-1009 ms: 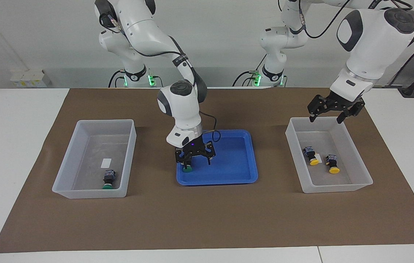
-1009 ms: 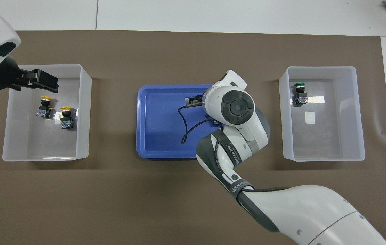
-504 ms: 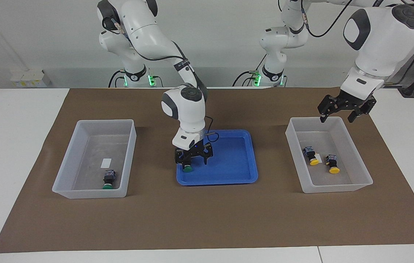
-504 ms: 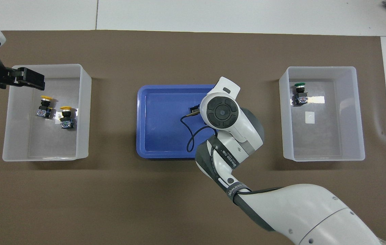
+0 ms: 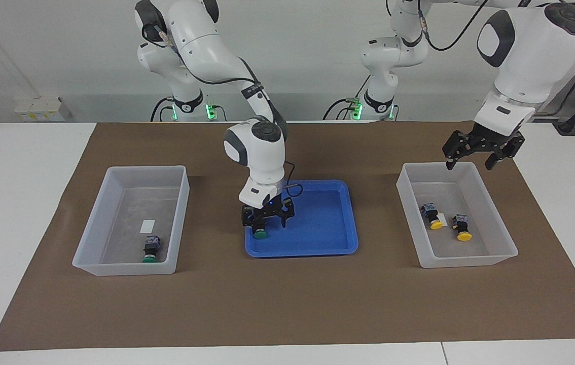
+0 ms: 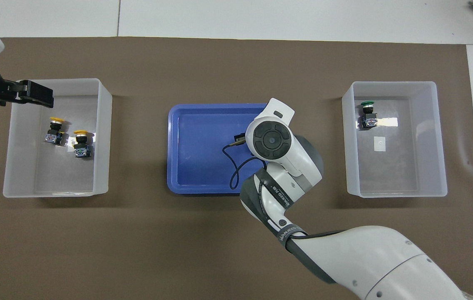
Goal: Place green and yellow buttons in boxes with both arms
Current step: 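Carry the green button with the right gripper into the nearby box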
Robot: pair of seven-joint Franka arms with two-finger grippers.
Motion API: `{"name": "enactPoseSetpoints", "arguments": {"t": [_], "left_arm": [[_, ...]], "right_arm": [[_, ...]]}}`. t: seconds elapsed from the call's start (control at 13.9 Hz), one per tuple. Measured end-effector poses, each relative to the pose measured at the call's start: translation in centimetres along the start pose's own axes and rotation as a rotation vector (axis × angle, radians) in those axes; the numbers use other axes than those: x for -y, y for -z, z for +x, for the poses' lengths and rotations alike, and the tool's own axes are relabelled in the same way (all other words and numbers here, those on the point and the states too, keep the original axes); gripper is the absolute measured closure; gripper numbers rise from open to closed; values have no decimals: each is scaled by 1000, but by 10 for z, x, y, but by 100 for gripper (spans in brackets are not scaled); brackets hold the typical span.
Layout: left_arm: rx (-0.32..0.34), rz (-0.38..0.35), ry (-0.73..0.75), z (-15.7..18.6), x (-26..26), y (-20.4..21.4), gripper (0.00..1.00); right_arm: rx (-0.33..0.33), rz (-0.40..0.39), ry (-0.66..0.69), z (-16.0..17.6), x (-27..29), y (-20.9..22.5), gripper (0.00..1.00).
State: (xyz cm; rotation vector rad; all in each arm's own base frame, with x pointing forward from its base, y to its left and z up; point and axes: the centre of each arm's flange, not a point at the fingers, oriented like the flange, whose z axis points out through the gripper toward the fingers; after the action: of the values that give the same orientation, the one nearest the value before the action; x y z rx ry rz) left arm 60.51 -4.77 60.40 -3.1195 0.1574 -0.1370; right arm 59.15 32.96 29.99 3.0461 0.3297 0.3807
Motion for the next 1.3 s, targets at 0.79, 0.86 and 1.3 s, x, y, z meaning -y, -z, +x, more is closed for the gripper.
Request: {"name": "enactPoseSetpoints", "arguments": {"t": [0.79, 0.86, 1.3], "left_arm": [[-2, -1, -6, 0, -4, 1, 0], [-2, -1, -8, 0, -5, 1, 0], [-2, -1, -11, -1, -7, 1, 0]], "right_arm": [[-62, -12, -147, 12, -54, 66, 68], [-66, -24, -177, 14, -75, 84, 68], [-81, -80, -340, -3, -190, 140, 68]]}}
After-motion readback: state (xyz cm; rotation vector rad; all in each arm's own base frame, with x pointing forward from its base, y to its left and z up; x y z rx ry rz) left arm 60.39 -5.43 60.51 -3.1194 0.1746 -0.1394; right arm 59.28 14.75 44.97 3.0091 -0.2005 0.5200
